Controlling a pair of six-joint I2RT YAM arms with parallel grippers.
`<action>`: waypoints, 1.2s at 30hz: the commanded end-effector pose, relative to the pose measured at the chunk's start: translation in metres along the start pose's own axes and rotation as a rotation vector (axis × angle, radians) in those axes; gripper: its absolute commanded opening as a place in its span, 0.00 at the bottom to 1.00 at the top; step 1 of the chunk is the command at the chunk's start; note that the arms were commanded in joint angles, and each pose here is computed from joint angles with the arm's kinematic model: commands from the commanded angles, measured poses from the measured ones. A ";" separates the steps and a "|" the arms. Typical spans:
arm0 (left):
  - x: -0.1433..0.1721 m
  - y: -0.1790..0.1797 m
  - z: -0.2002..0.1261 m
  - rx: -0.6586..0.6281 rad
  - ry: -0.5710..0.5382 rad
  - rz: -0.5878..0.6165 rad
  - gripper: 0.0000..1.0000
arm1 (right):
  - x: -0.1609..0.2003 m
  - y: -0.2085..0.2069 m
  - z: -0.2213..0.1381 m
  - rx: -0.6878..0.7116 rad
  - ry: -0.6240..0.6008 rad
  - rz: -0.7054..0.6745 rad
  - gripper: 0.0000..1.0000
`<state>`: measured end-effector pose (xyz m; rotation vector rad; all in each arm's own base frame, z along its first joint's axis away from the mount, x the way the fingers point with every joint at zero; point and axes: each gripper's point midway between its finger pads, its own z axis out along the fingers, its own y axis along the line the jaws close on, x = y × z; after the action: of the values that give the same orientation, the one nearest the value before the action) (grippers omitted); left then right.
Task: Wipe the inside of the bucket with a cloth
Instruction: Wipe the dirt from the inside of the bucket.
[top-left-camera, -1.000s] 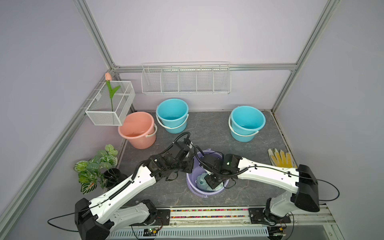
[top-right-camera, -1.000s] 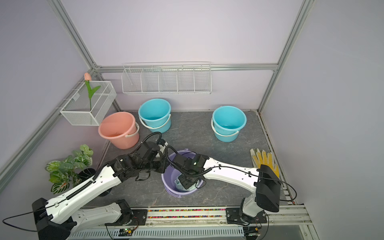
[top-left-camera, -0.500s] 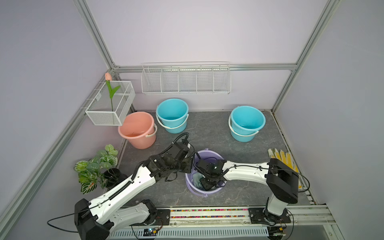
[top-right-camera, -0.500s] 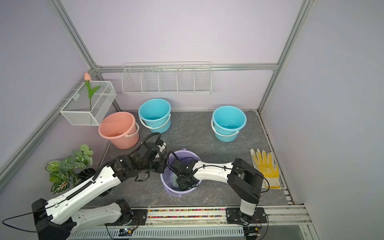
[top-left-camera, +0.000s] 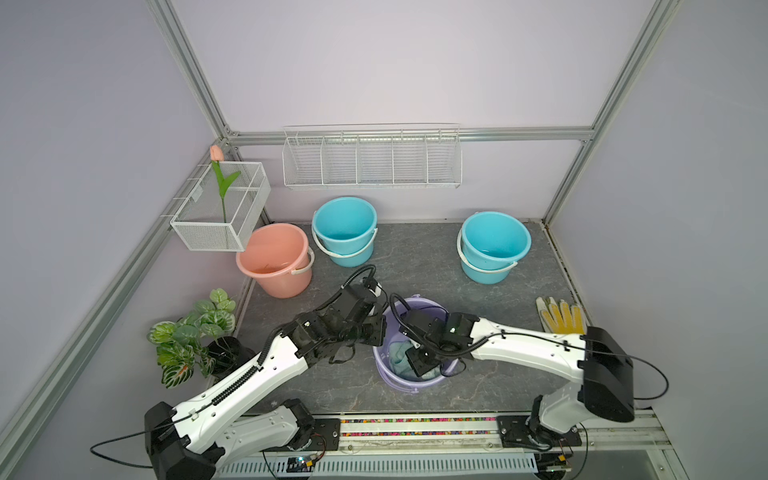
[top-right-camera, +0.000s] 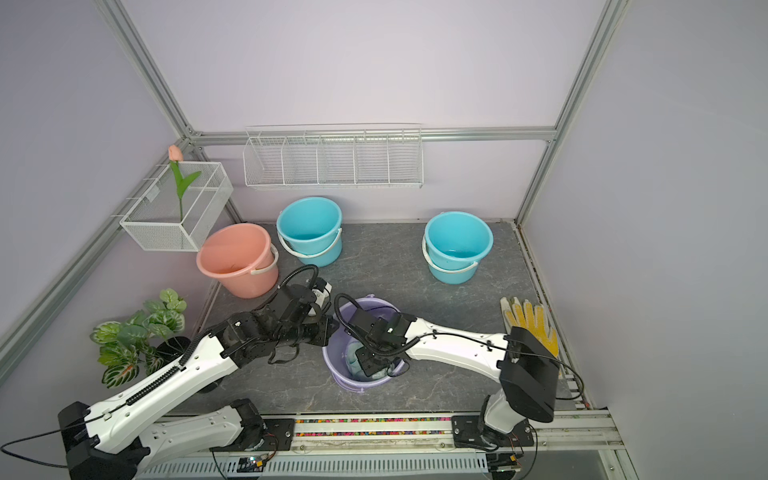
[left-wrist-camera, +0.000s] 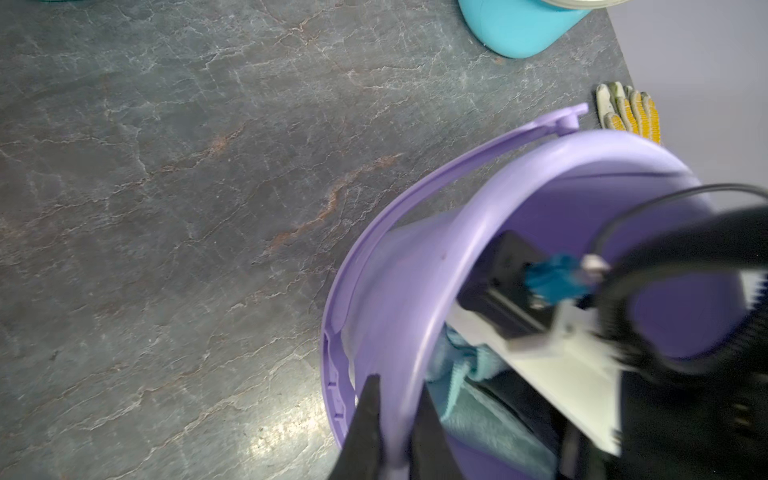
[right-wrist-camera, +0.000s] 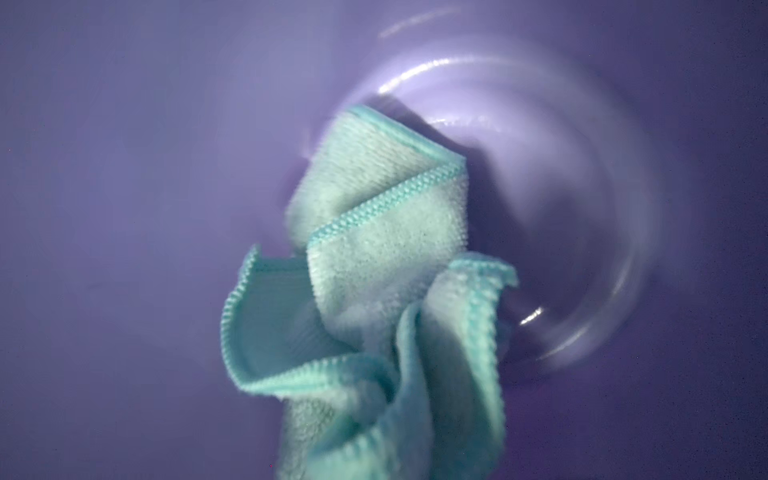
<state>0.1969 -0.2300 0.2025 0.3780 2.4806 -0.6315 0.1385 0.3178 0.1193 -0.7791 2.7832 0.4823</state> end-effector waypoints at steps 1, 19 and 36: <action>-0.015 -0.007 -0.004 0.030 -0.065 -0.015 0.00 | 0.002 0.017 -0.031 -0.096 -0.012 0.055 0.07; -0.016 -0.013 0.004 0.057 -0.061 -0.031 0.00 | -0.028 0.070 0.001 -0.371 -0.053 0.212 0.07; -0.016 -0.015 0.005 0.062 -0.050 -0.032 0.00 | -0.050 0.022 0.064 -0.085 -0.200 0.063 0.07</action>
<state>0.2059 -0.2265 0.1930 0.3300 2.4931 -0.5873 0.1658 0.3721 0.0529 -0.5547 2.7622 0.6140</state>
